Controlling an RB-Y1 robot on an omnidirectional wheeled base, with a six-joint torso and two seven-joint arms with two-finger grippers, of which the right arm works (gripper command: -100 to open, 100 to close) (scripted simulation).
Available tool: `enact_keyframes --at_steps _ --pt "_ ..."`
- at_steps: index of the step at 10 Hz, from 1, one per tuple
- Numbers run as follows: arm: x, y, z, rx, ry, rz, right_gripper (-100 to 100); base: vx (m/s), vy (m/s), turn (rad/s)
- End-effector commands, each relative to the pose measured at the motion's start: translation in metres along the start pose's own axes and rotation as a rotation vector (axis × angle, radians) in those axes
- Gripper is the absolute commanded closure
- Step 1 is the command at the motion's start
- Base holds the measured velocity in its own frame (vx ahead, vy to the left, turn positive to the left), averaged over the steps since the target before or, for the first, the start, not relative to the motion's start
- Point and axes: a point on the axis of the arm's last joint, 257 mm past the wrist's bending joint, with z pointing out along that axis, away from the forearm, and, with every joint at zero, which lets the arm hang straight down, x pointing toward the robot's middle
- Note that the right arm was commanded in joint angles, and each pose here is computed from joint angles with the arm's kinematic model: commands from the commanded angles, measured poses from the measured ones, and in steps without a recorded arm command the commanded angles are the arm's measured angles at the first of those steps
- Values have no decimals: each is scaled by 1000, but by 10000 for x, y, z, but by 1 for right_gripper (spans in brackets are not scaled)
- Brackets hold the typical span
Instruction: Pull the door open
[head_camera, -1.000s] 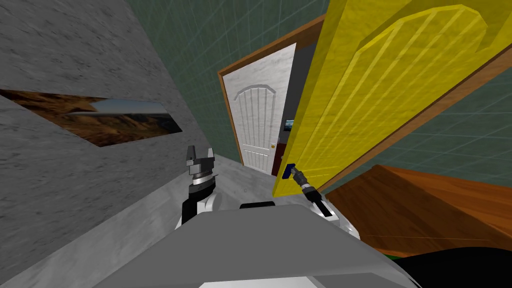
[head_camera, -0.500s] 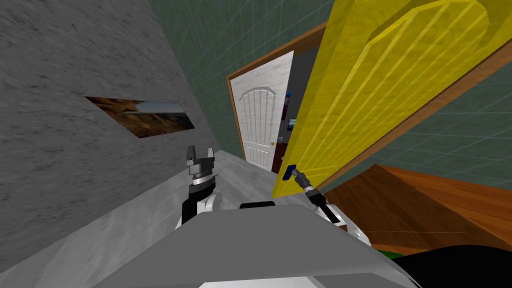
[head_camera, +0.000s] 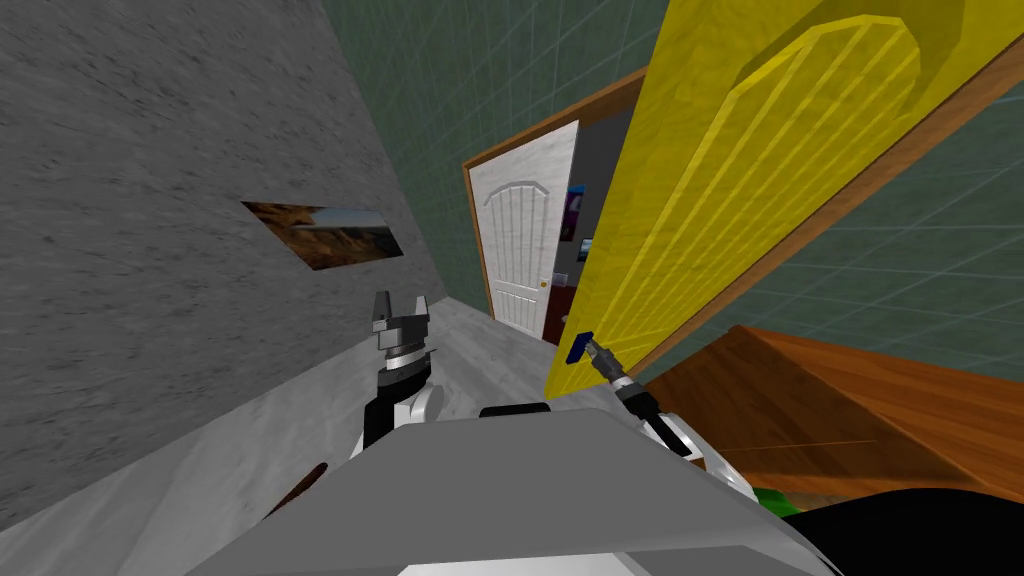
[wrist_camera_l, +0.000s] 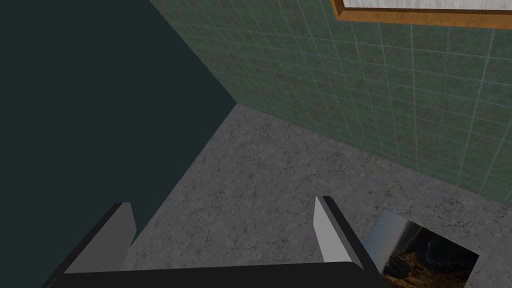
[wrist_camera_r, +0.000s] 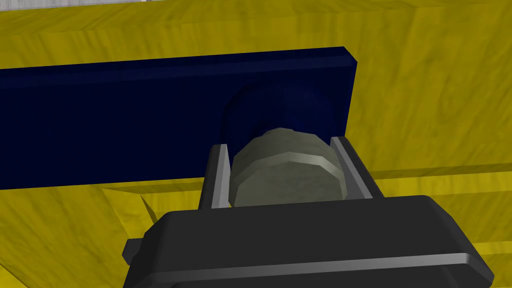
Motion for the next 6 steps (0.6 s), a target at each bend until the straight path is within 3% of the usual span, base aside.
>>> enact_keyframes --at_steps 1,6 --pt "23 6 -9 -3 15 1 100 -206 -77 136" --pt "35 25 -56 -9 61 1 100 -206 -87 134"
